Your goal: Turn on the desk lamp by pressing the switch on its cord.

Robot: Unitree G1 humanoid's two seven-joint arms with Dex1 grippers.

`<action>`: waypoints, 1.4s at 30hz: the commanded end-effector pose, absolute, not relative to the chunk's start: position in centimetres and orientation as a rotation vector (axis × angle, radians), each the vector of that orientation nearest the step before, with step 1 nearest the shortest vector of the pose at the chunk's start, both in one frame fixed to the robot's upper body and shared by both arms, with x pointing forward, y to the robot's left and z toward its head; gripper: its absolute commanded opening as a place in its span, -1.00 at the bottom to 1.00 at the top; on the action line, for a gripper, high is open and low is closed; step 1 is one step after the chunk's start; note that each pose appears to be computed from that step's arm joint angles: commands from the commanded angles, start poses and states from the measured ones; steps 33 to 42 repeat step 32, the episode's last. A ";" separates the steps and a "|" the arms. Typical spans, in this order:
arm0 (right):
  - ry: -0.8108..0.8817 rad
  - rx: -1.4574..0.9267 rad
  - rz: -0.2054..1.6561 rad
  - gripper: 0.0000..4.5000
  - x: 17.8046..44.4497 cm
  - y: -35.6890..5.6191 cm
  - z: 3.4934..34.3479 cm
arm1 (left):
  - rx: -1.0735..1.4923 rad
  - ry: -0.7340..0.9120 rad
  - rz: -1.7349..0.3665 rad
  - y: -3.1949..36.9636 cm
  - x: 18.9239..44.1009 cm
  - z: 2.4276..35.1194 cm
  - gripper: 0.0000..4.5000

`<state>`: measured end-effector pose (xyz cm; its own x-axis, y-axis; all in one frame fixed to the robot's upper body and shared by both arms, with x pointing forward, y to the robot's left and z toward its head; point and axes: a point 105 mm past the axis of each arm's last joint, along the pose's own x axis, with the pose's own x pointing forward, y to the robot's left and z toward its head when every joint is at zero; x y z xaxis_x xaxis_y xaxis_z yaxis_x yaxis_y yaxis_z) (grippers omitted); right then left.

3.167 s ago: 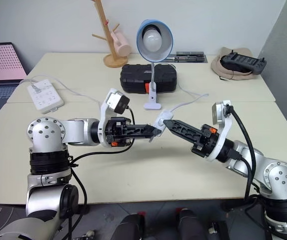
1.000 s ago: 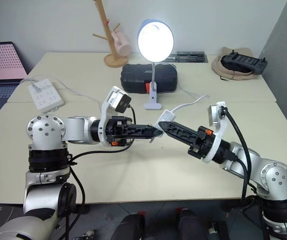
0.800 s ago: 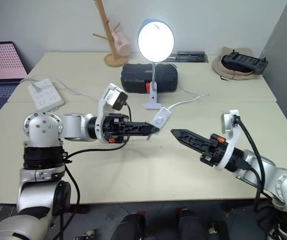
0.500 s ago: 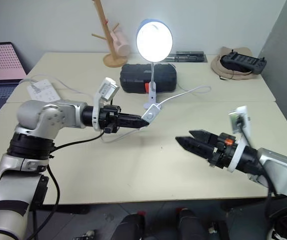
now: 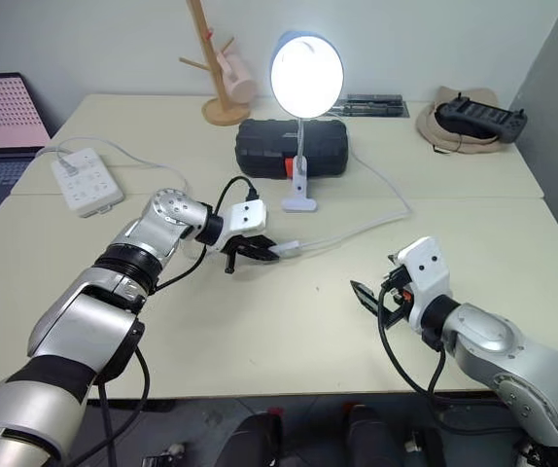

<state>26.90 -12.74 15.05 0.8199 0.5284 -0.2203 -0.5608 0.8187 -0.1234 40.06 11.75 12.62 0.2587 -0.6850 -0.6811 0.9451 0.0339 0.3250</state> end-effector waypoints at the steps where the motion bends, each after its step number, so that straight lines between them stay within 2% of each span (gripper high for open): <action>1: 0.142 -0.209 0.567 1.00 26.9 -12.7 15.4 | 0.877 0.310 -1.277 11.4 40.9 14.6 -0.44; 6: 0.140 -0.206 0.556 1.00 26.9 -12.8 15.2 | 0.876 0.305 -1.281 11.4 40.9 14.8 0.06; 7: 0.138 -0.187 0.551 1.00 26.8 -12.9 15.3 | 0.871 0.300 -1.295 11.6 40.8 15.4 0.11; 13: 0.138 -0.181 0.599 1.00 26.5 -13.2 16.0 | 0.762 0.243 -1.381 13.4 39.6 19.0 0.74; 16: 0.142 -0.192 0.592 1.00 27.1 -14.0 16.4 | 0.715 0.216 -1.340 14.8 39.4 20.4 0.99; 21: 0.182 -0.217 0.688 1.00 26.8 -14.3 16.6 | 0.643 0.214 -1.192 19.3 37.7 21.5 0.99; 27: 0.206 -0.223 0.727 1.00 27.3 -14.3 16.2 | 0.558 0.273 -0.985 23.3 34.7 20.2 0.99; 32: 0.211 -0.215 0.708 1.00 28.5 -14.4 15.9 | 0.509 0.280 -0.950 22.8 33.2 19.3 0.99; 42: 0.211 -0.215 0.708 1.00 28.5 -14.4 15.9 | 0.509 0.280 -0.950 22.8 33.2 19.3 0.99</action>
